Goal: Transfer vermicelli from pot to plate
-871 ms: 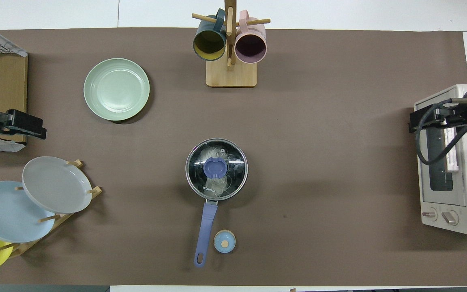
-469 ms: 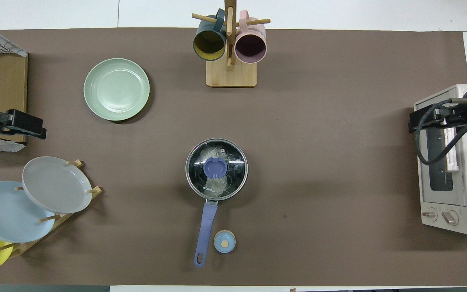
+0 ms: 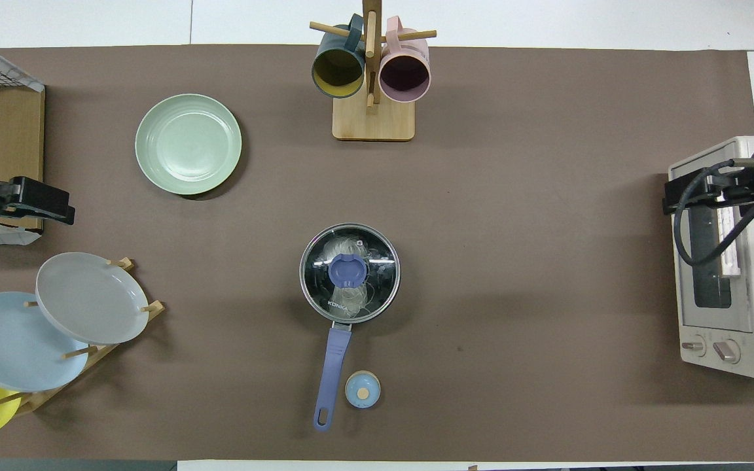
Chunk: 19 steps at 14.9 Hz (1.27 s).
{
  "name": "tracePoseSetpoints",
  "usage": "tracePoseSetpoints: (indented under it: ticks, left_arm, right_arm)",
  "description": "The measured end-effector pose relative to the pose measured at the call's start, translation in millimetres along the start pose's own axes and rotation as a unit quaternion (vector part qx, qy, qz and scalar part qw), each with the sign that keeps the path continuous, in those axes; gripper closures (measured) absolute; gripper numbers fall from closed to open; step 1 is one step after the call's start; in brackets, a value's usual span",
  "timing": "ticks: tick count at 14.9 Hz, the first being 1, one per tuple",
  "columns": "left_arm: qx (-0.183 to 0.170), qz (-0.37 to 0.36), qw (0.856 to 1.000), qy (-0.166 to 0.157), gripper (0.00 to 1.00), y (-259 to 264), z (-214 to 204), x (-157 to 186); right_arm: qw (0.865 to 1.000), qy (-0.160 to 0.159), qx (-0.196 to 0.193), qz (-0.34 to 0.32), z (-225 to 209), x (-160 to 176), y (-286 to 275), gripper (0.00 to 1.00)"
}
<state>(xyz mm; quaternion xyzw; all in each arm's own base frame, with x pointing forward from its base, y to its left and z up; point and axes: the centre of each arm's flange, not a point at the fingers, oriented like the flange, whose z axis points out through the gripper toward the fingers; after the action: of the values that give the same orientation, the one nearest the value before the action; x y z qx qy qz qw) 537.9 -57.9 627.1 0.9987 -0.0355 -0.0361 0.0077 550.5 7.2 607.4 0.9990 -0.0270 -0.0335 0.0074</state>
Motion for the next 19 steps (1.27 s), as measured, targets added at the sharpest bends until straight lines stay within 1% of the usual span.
tracePoseSetpoints:
  ticks: [2, 4, 6, 8, 11, 14, 16, 17, 19]
  left_arm:
    - [0.000, 0.000, 1.000, 0.000, 0.00, 0, 0, 0]
    - [0.000, 0.000, 1.000, 0.000, 0.00, 0, 0, 0]
    - [0.000, 0.000, 1.000, 0.000, 0.00, 0, 0, 0]
    - [0.000, -0.001, 1.000, 0.000, 0.00, 0, 0, 0]
    - [0.000, -0.002, 1.000, 0.000, 0.00, 0, 0, 0]
    - [0.000, -0.002, 1.000, 0.000, 0.00, 0, 0, 0]
    - [0.000, -0.002, 1.000, 0.000, 0.00, 0, 0, 0]
    - [0.000, -0.002, 1.000, 0.000, 0.00, 0, 0, 0]
    - [0.000, -0.002, 1.000, 0.001, 0.00, 0, 0, 0]
  right_arm:
    - [1.000, 0.006, 0.001, -0.007, -5, -3, -6, 0.00]
    - [1.000, 0.014, 0.006, -0.027, -8, -5, -29, 0.00]
    - [0.999, 0.017, 0.007, -0.038, -9, -11, -72, 0.00]
    - [0.999, 0.022, 0.011, -0.031, -13, -18, -122, 0.00]
    - [0.999, 0.019, 0.032, -0.007, -11, -18, -200, 0.00]
    - [0.999, 0.014, 0.035, 0.008, 14, -16, -294, 0.00]
    - [0.999, 0.019, 0.042, 0.025, 38, -18, -351, 0.00]
    - [0.998, 0.025, 0.048, 0.031, 46, -20, -373, 0.00]
    - [0.997, 0.031, 0.056, 0.036, 58, -26, -398, 0.00]
